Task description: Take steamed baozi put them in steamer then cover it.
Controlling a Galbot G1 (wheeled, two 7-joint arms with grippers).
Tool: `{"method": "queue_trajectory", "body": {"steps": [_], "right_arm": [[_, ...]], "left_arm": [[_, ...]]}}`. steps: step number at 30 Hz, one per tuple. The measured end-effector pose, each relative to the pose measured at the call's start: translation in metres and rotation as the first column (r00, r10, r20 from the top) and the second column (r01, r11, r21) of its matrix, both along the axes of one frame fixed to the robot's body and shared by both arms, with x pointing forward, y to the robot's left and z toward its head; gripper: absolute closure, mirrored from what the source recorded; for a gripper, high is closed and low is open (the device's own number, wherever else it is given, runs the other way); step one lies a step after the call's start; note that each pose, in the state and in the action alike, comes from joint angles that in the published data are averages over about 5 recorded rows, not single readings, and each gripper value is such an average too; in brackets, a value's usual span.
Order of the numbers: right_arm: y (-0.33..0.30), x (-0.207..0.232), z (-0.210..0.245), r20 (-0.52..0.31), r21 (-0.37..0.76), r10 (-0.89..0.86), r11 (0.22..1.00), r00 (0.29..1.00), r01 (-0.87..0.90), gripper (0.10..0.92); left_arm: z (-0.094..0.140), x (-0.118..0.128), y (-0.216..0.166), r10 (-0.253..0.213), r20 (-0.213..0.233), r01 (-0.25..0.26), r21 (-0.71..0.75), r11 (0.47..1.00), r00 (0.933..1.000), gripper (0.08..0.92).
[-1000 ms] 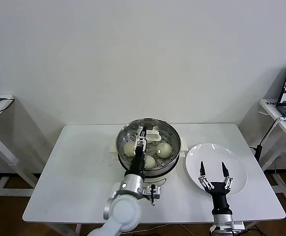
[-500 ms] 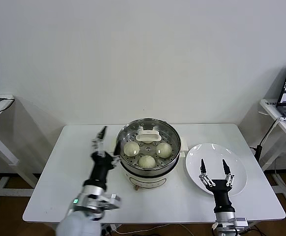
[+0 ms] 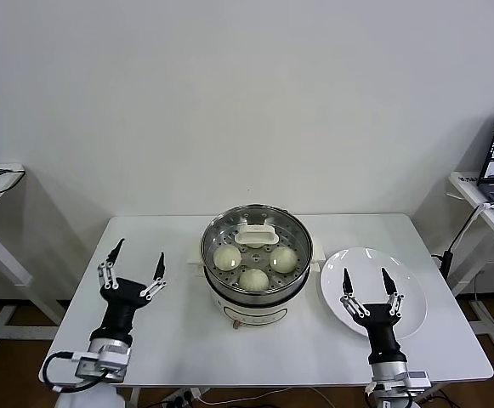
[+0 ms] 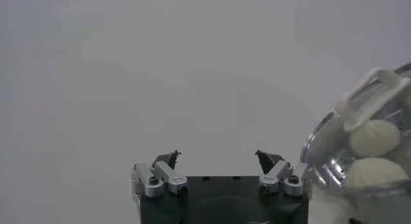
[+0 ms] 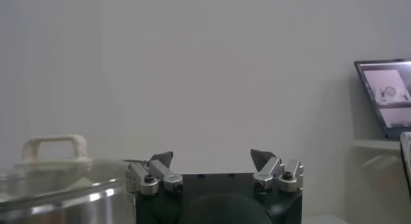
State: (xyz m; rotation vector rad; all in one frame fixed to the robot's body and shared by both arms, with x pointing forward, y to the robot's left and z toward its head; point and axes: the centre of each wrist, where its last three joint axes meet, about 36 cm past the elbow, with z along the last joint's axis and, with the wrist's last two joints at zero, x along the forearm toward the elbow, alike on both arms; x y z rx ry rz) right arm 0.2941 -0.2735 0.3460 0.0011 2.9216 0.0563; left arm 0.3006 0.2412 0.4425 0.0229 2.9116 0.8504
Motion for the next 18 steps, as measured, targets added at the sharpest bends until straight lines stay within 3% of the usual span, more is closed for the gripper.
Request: {"method": "queue_trajectory", "body": {"steps": [18], "right_arm": [[0.006,-0.007,0.018,0.006,-0.025,-0.001,1.0,1.0,0.001,0.2]], "left_arm": [[-0.024,-0.017,0.021,0.034,0.015,-0.031,-0.173,0.984,0.9993,0.177]]}}
